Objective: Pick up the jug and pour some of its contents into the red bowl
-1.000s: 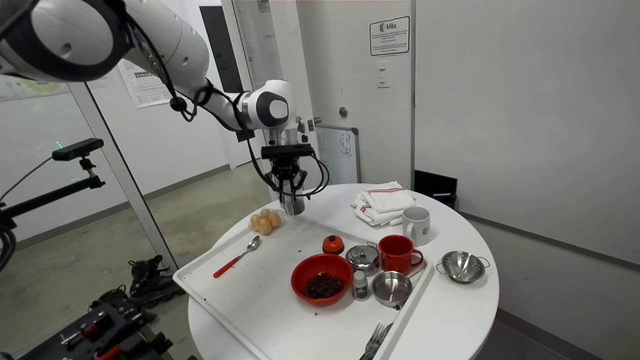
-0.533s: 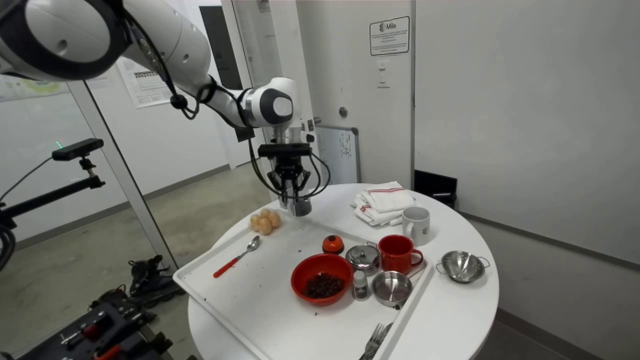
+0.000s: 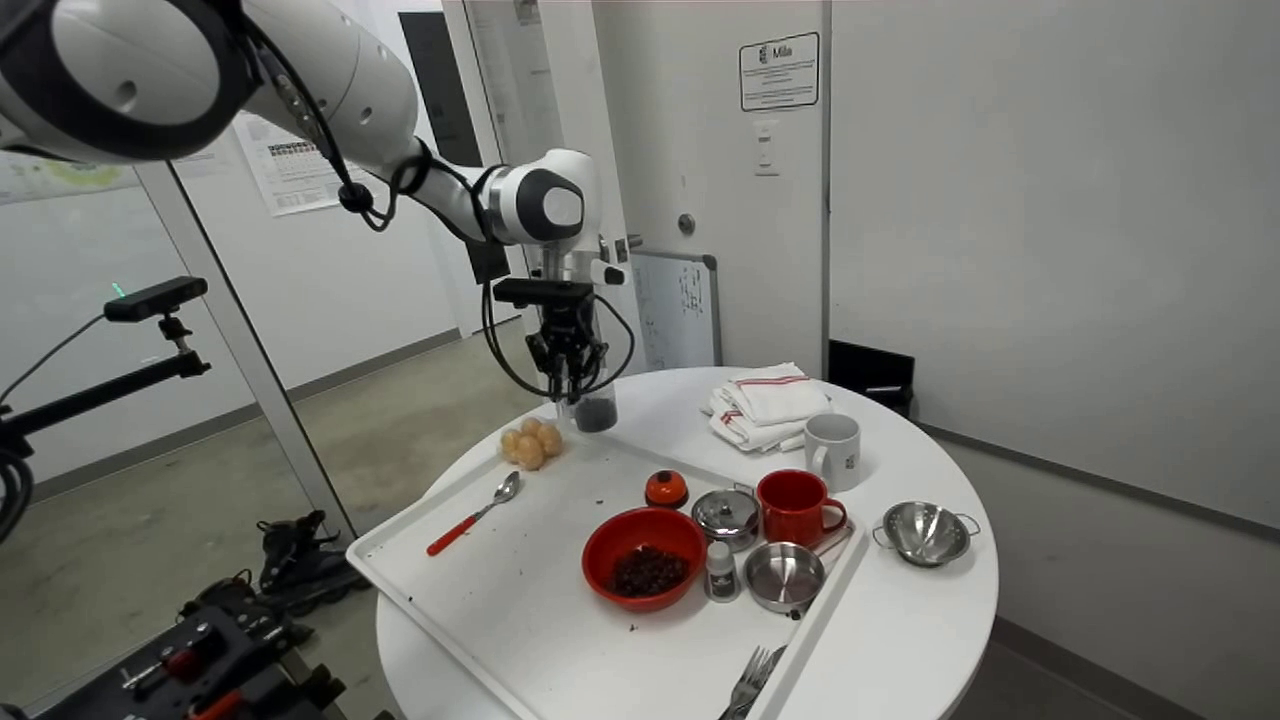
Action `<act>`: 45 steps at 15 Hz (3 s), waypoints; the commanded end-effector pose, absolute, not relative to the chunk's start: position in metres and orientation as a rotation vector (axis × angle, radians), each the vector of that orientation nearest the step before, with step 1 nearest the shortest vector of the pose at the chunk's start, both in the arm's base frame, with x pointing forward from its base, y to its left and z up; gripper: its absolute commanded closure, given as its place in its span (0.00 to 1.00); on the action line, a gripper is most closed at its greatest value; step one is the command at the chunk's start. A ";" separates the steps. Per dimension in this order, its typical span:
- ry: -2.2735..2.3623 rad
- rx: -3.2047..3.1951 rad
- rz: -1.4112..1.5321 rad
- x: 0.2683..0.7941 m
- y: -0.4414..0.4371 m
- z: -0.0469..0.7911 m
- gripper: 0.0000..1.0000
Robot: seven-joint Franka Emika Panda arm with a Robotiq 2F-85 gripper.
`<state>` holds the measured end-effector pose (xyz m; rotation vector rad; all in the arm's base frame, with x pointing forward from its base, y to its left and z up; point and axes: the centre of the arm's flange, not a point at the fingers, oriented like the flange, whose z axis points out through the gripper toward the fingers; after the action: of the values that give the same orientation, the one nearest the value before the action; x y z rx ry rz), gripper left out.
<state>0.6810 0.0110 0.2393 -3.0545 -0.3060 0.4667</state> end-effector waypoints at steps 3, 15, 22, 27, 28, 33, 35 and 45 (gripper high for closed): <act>0.143 -2.990 0.525 0.671 -0.005 0.239 0.91; 0.611 -2.855 0.656 0.645 -0.047 0.196 0.74; 0.897 -2.659 0.678 0.650 -0.042 0.201 0.91; 1.180 -2.438 0.682 0.643 -0.040 0.206 0.91; 1.228 -2.390 0.683 0.640 -0.041 0.207 0.91; 1.455 -2.138 0.684 0.617 -0.068 0.199 0.91; 1.540 -2.034 0.670 0.603 -0.083 0.197 0.91; 1.754 -1.551 0.584 0.546 -0.133 0.218 0.91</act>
<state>0.5758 -0.1265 0.2059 -1.6567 1.7456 0.5939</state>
